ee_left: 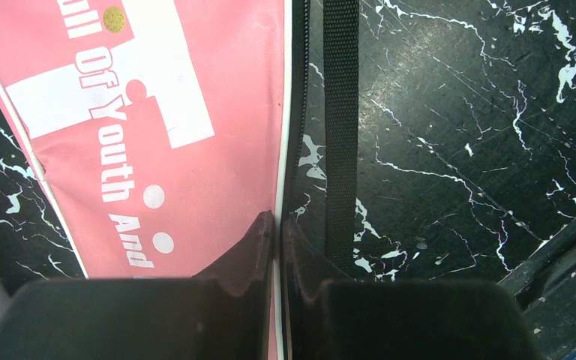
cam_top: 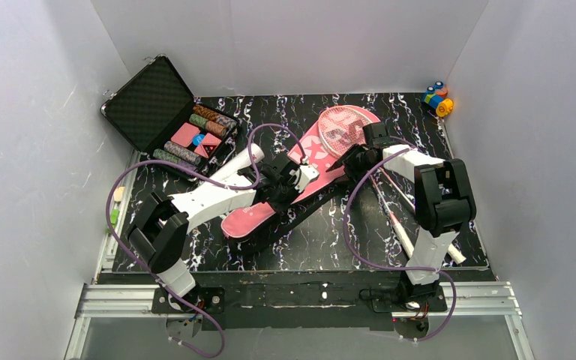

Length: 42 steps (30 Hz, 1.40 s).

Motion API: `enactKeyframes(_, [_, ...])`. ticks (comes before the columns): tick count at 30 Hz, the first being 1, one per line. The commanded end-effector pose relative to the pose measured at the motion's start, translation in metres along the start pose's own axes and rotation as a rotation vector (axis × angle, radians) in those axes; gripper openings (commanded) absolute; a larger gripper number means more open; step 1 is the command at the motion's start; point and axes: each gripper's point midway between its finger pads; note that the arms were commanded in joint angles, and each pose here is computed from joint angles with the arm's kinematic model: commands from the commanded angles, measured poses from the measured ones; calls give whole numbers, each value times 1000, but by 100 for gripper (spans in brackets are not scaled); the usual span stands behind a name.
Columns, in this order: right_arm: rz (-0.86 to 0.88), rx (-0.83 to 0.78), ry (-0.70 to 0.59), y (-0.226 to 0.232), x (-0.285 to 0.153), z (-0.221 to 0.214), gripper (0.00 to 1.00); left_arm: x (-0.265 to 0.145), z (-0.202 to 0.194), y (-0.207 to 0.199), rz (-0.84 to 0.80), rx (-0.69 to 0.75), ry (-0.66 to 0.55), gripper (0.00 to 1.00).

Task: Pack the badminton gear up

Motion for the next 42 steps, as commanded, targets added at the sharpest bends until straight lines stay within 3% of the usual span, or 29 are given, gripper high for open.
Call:
enactKeyframes(1, [92,-37,-2,31,-10,-1,52,-13,14,-6,-18,11,-50,0])
enactKeyframes(19, [16,-41,41,-2,20,-24,50,-13,15,-3,6,19,-40,0])
enactKeyframes(24, [24,-37,12,0,20,-21,40,-14,16,-3,3,16,-42,0])
enactKeyframes(28, [29,-55,-20,6,23,-23,39,-15,17,-3,3,16,-46,1])
enactKeyframes(30, [40,-66,-31,9,25,-26,33,-15,18,-3,1,18,-46,2])
enactKeyframes(32, [50,-71,-31,11,25,-29,18,-15,18,-4,-5,19,-41,10])
enactKeyframes(34, [55,-82,-43,14,22,-31,2,-15,17,-4,-10,24,-35,24])
enactKeyframes(36, [60,-96,-58,17,16,-32,1,-15,17,-5,-10,29,-36,58])
enactKeyframes(38, [61,-102,-65,17,11,-32,1,-17,20,-3,-3,31,-42,72])
enactKeyframes(42, [71,-106,-71,19,4,-34,1,-21,33,-2,-4,18,-71,84])
Point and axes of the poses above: each gripper's point midway between its finger pads, its own x axis out along the fingers, its own y axis along the line the jaws close on, z = x × y, and after that the axes turned 7 degrees about x, right-handed
